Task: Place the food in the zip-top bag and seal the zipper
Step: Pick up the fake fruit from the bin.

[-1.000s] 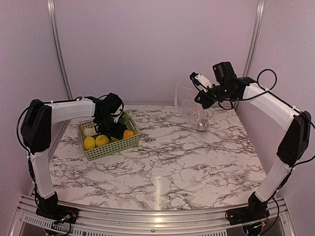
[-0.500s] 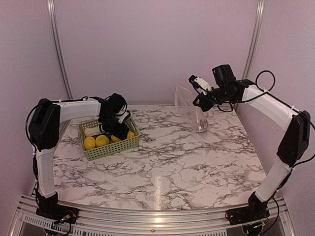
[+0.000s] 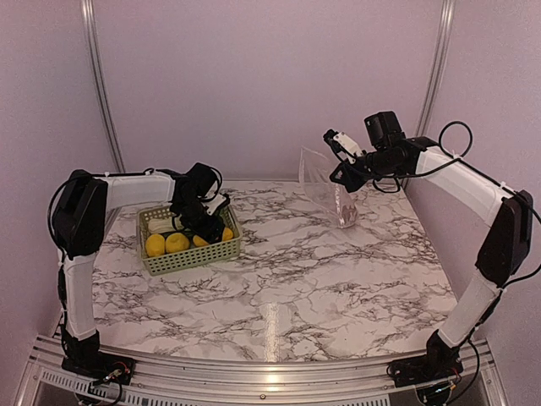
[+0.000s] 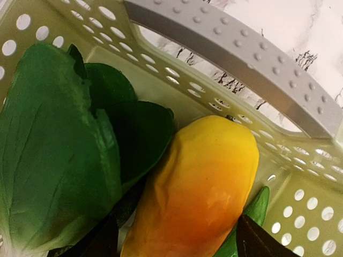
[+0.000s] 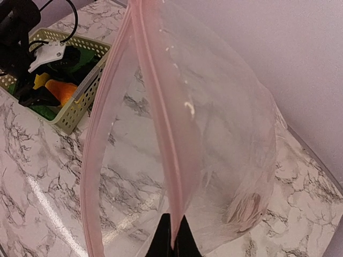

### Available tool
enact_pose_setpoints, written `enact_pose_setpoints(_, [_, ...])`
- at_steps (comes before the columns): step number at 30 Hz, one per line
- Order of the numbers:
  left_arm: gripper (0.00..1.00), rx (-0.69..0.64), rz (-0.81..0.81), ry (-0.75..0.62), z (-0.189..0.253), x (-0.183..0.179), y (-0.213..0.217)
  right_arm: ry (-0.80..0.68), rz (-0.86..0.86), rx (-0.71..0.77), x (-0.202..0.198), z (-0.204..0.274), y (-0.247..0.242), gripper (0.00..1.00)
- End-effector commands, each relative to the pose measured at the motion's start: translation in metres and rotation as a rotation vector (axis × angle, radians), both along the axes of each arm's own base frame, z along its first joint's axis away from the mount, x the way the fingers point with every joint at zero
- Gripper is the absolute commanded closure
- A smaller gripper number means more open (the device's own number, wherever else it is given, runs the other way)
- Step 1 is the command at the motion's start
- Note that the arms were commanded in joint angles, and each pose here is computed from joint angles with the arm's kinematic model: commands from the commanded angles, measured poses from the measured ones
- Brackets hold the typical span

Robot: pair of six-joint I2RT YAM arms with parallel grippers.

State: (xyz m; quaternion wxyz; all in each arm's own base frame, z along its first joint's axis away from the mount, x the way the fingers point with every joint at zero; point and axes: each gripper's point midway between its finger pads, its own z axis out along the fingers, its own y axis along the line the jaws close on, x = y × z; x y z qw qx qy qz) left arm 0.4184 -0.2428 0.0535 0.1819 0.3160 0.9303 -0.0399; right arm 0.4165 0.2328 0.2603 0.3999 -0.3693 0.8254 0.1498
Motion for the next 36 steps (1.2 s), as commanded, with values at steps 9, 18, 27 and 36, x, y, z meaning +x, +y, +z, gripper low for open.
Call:
enact_pose_setpoints(9, [0.45, -0.101, 0.013, 0.007, 0.038, -0.016, -0.009, -0.030, -0.001, 0.018, -0.005, 0.018, -0.001, 1.00])
enact_pose_setpoints(18, [0.56, -0.201, 0.106, -0.148, 0.123, -0.021, 0.001, -0.004, -0.010, -0.003, -0.001, 0.006, -0.002, 1.00])
enact_pose_setpoints(27, [0.62, -0.679, 0.139, -0.205, 0.213, -0.063, -0.069, 0.013, 0.004, -0.037, 0.004, -0.002, 0.012, 1.00])
enact_pose_setpoints(36, [0.71, -1.050, 0.050, -0.069, 0.258, -0.107, -0.159, 0.036, 0.053, -0.073, -0.003, -0.015, 0.043, 1.00])
